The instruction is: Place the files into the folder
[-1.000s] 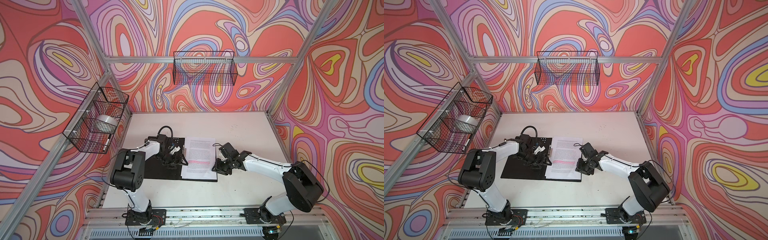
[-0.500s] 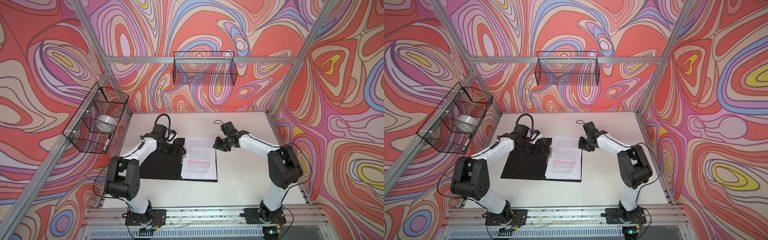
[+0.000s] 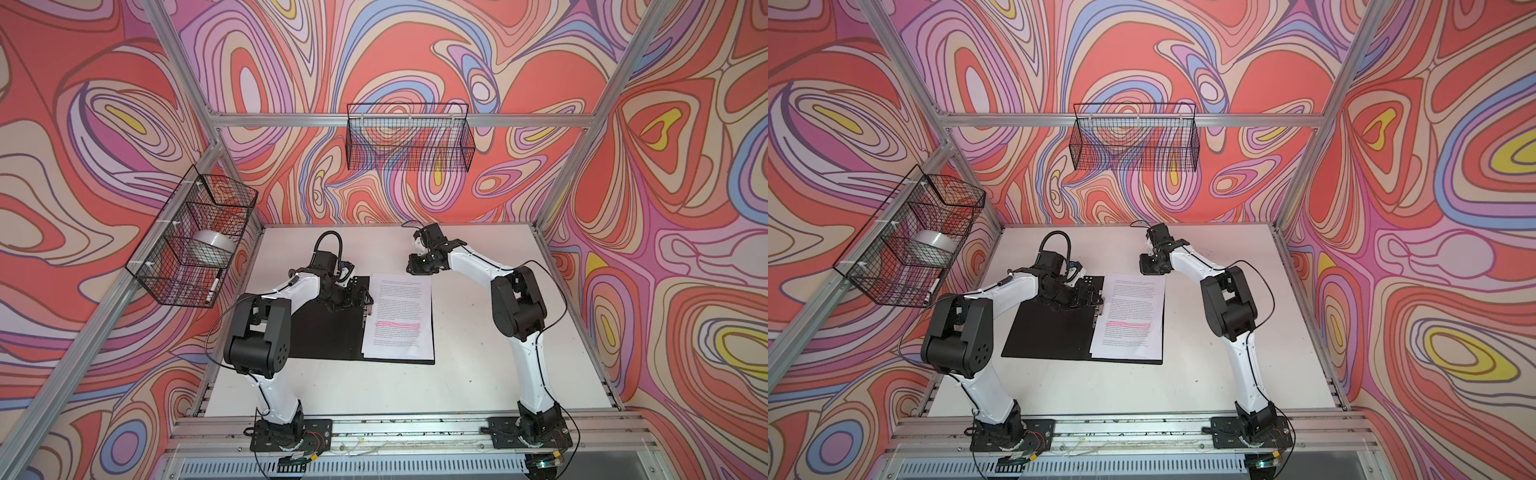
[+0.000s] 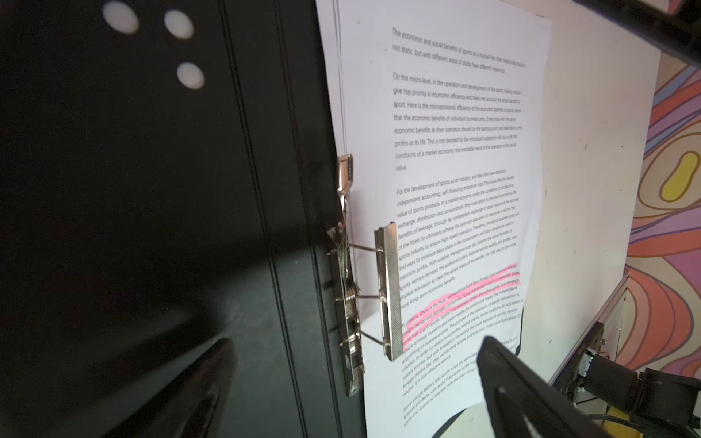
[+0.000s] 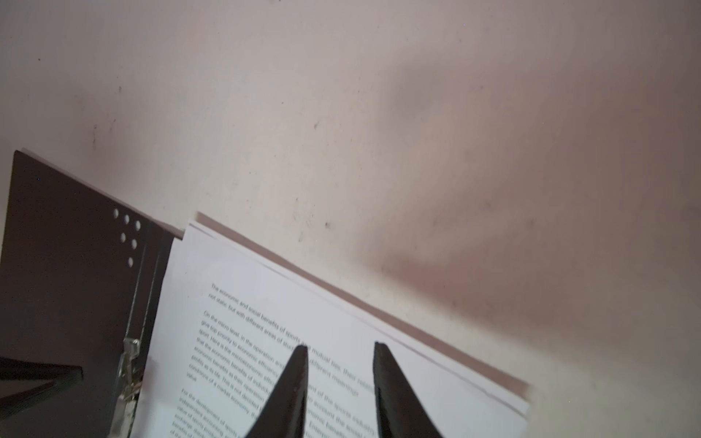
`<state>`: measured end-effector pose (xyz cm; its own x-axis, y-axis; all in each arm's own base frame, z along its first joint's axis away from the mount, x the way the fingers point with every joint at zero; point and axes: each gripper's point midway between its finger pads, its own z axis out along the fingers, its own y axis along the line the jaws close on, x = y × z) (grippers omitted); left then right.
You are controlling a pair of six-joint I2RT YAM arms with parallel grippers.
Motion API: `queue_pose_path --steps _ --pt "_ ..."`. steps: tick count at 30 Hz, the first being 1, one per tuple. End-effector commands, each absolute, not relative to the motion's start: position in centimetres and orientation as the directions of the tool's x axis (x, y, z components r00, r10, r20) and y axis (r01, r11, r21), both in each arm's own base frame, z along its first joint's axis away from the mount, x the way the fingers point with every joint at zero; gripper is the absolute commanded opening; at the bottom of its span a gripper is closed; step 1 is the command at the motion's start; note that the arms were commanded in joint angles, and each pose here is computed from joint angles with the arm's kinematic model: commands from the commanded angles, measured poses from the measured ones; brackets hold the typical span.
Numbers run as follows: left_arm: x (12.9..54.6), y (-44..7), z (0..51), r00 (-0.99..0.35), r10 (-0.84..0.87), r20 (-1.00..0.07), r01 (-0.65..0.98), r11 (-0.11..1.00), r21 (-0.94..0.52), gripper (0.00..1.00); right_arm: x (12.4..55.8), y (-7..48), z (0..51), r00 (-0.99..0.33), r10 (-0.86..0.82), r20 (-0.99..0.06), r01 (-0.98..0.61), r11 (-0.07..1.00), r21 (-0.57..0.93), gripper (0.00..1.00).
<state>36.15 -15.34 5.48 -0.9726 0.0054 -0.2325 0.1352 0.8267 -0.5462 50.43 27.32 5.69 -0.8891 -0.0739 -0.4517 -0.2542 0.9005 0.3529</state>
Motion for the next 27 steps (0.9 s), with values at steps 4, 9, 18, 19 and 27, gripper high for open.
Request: queue_pose_path --steps 4,9,18,19,27 --pt "37.5 -15.4 4.7 -0.976 -0.054 -0.211 0.083 0.802 -0.591 1.00 52.1 28.9 3.6 -0.884 -0.116 -0.454 -0.305 0.877 0.371 0.31" --pt "37.9 -14.9 4.4 -0.975 -0.099 -0.201 0.044 0.796 -0.604 1.00 52.2 29.8 2.9 -0.892 -0.135 -0.432 -0.324 0.857 0.401 0.31" --pt "38.6 -13.6 3.8 -0.963 -0.201 -0.178 -0.053 0.794 -0.606 1.00 50.5 31.5 2.1 -0.924 -0.166 -0.343 -0.331 0.796 0.506 0.30" --pt "38.6 -13.6 3.7 -0.963 -0.207 -0.175 -0.060 0.793 -0.606 1.00 50.3 31.6 2.1 -0.926 -0.171 -0.337 -0.332 0.794 0.510 0.30" --pt "38.4 -13.1 2.1 -0.959 -0.254 -0.125 -0.129 0.786 -0.605 1.00 49.2 32.0 2.6 -0.930 -0.208 -0.303 -0.348 0.764 0.543 0.29"
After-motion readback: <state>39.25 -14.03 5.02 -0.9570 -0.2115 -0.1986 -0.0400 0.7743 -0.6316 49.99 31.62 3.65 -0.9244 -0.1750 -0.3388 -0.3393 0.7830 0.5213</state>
